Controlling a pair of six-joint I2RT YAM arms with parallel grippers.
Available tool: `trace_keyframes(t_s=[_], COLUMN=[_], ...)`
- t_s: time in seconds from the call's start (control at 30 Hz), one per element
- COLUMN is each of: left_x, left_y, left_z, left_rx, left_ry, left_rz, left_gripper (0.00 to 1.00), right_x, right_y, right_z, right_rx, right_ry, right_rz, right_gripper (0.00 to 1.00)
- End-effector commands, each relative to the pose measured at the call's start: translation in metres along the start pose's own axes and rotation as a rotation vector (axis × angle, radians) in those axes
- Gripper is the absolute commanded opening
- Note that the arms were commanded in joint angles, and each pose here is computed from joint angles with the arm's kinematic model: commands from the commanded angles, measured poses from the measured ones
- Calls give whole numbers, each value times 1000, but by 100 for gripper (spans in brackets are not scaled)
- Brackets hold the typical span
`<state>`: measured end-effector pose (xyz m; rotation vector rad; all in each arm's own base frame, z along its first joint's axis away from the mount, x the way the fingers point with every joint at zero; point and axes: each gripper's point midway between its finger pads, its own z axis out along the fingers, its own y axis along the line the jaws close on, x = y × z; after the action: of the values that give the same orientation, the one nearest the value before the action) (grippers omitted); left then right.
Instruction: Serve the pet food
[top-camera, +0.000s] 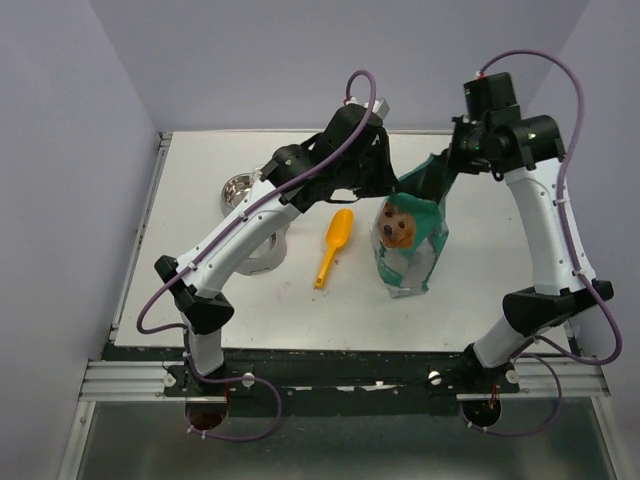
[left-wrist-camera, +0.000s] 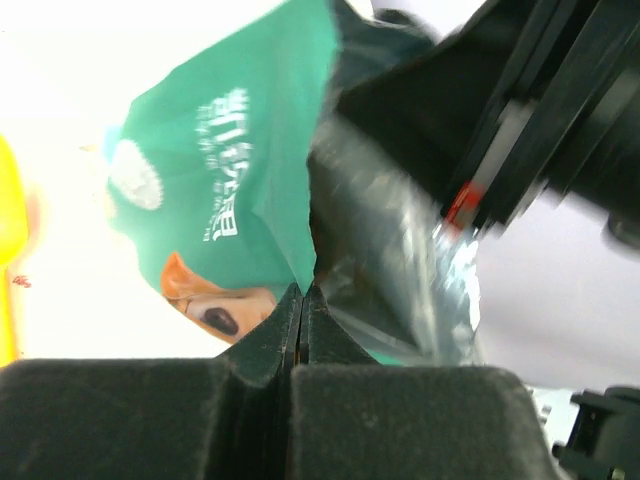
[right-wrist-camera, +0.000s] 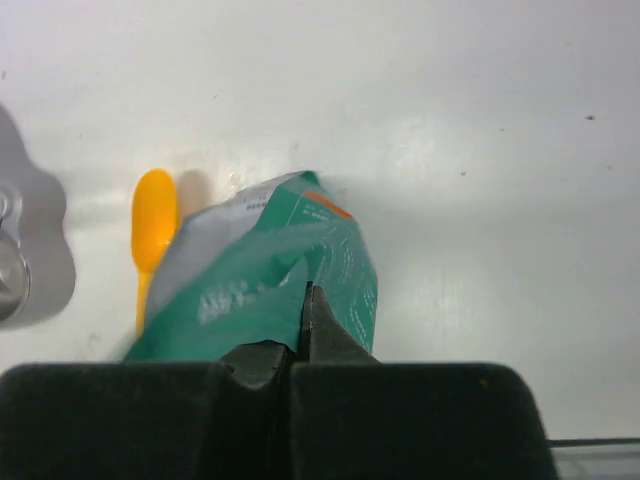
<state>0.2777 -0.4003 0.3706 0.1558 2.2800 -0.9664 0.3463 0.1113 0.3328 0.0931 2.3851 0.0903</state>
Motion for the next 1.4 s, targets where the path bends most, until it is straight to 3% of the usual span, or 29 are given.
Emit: trace_keyframes(t_s=[0.0, 0.2, 0.37, 0.43, 0.53, 0.67, 0.77, 0.83, 0.93, 1.1, 1.2, 1.3, 1.37], left_x=[-12, -31, -33, -22, 8, 52, 84, 101, 112, 114, 118, 122, 122], left_y=[-28, -91, -89, -78, -44, 19, 52, 70, 86, 92, 87, 82, 78], left_z=[-33, -28, -6, 5, 15, 13, 0, -12, -44, -79, -75, -59, -51], left_rx=[138, 367, 403, 368, 276, 177, 157, 142, 161, 223, 287, 349, 380], left_ry=[-53, -32, -25, 5, 58, 109, 156, 193, 195, 161, 176, 206, 216], left_rz=[72, -2, -53, -30, 10, 64, 118, 145, 176, 166, 125, 49, 7], left_gripper=[0, 0, 0, 0, 0, 0, 0, 13, 43, 68, 72, 58, 57], right_x=[-50, -86, -103, -108, -91, -17, 30, 54, 88, 113, 118, 132, 143], right_y=[-121, -134, -125, -110, -52, 63, 91, 101, 105, 85, 88, 95, 93], right_z=[-71, -115, -116, -100, -53, -13, 0, -2, -5, -19, -35, -56, -68], right_rx=[352, 393, 345, 271, 102, -123, -220, -311, -413, -384, -440, -563, -609], right_ry=[-257, -435, -482, -454, -318, -128, -36, 2, 57, 145, 173, 204, 218], right_rz=[175, 184, 165, 143, 58, -163, -150, -135, -152, -191, -187, -212, -205], right_gripper=[0, 0, 0, 0, 0, 0, 0, 0, 0, 0, 0, 0, 0])
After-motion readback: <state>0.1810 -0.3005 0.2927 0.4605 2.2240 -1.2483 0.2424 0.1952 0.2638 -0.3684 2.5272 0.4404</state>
